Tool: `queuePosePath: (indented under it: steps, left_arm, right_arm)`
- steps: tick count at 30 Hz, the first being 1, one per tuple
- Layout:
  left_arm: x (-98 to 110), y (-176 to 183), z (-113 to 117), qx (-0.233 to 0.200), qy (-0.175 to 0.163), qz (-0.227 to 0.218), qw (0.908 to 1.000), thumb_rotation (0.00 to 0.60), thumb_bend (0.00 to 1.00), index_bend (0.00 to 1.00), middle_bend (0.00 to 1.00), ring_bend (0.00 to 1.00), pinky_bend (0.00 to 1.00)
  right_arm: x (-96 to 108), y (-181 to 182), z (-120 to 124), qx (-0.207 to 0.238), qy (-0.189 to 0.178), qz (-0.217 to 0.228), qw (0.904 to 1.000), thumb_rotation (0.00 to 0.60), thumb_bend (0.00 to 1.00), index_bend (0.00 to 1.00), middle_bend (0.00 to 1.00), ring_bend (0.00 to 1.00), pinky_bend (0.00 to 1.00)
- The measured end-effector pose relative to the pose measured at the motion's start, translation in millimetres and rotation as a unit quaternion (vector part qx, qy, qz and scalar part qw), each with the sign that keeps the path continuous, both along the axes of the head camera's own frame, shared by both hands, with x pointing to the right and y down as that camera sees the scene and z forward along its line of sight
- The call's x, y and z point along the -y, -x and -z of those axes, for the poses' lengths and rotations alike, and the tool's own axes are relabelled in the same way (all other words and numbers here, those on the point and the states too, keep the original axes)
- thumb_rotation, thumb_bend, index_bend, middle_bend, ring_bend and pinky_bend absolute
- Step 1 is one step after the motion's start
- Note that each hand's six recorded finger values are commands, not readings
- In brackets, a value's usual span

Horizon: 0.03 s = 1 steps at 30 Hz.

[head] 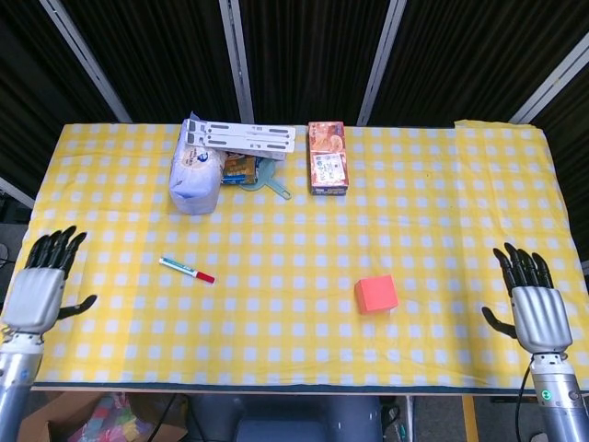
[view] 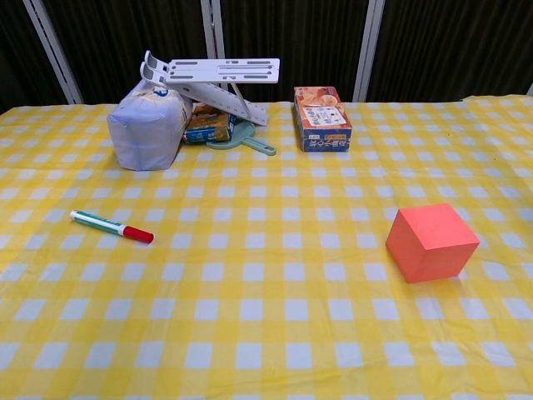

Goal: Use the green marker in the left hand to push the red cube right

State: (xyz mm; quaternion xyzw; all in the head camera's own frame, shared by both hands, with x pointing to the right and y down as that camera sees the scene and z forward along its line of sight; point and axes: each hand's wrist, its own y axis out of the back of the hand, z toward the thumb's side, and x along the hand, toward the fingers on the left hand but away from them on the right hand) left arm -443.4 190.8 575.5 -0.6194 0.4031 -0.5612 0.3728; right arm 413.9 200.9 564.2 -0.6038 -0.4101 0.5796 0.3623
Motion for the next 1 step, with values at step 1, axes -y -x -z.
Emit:
queuePosePath:
  steps: [1]
  left_arm:
    - [-6.5,7.9,2.8,0.003,0.004,0.006,1.0,0.6,0.19,0.0,0.0,0.0,0.01]
  right_arm:
    - [0.0,0.4,-0.6,0.001,0.001,0.0,1.0,0.6,0.3,0.0,0.0,0.0,0.0]
